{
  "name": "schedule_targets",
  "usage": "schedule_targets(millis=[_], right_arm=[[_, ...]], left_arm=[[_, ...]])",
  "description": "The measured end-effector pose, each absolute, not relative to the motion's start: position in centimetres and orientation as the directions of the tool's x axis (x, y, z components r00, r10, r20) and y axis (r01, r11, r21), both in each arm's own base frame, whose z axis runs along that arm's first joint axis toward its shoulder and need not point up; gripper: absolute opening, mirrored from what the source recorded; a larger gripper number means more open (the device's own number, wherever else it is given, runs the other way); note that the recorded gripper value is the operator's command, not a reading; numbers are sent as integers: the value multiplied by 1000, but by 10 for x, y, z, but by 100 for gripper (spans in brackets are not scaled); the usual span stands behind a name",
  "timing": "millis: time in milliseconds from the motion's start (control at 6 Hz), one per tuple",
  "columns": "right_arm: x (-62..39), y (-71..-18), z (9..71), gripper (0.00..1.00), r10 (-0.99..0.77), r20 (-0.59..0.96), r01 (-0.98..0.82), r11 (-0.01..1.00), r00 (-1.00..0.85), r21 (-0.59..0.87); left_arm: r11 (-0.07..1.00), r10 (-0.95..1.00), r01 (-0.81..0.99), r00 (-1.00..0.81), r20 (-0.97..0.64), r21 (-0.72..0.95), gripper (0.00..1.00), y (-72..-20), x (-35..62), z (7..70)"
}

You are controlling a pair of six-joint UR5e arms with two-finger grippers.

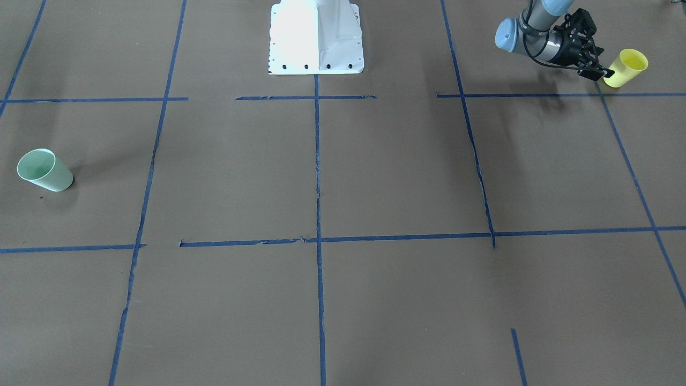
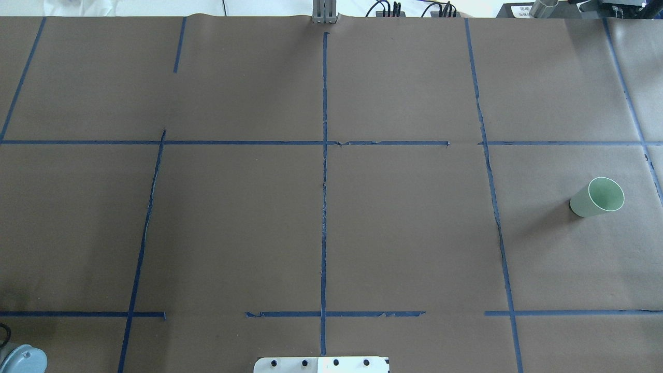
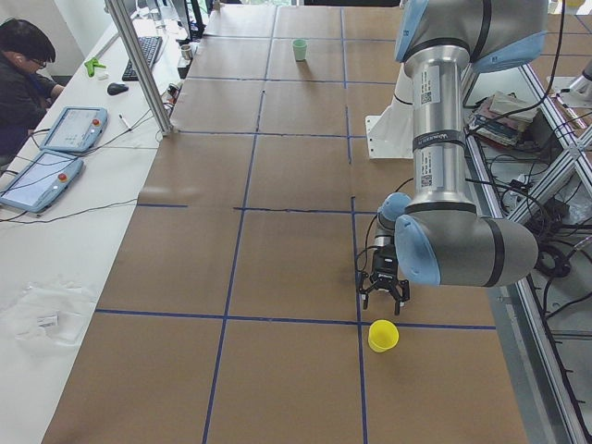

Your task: Transfer and stack yellow cup on green cup

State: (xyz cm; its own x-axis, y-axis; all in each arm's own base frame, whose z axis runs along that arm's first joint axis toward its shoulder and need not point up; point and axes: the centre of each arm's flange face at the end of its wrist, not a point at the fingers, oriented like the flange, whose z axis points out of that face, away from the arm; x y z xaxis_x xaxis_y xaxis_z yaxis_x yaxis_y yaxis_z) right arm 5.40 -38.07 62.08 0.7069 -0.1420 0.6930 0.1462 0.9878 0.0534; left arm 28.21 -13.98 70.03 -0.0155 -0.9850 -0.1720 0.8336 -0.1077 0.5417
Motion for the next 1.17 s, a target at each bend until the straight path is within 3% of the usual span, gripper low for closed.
schedule_targets(millis=[667, 833, 1167], right_arm=[[54, -382, 619, 100, -142, 693, 144, 988, 707, 56], [54, -382, 619, 100, -142, 693, 144, 988, 707, 56], [54, -382, 619, 100, -142, 693, 144, 988, 707, 56]], left_arm=[[-63, -984, 819, 44, -173, 571, 100, -129, 270, 771], [-59, -984, 815, 51, -173, 576, 82, -128, 264, 779], [-57, -983, 804, 58, -172, 592, 65, -129, 247, 790]])
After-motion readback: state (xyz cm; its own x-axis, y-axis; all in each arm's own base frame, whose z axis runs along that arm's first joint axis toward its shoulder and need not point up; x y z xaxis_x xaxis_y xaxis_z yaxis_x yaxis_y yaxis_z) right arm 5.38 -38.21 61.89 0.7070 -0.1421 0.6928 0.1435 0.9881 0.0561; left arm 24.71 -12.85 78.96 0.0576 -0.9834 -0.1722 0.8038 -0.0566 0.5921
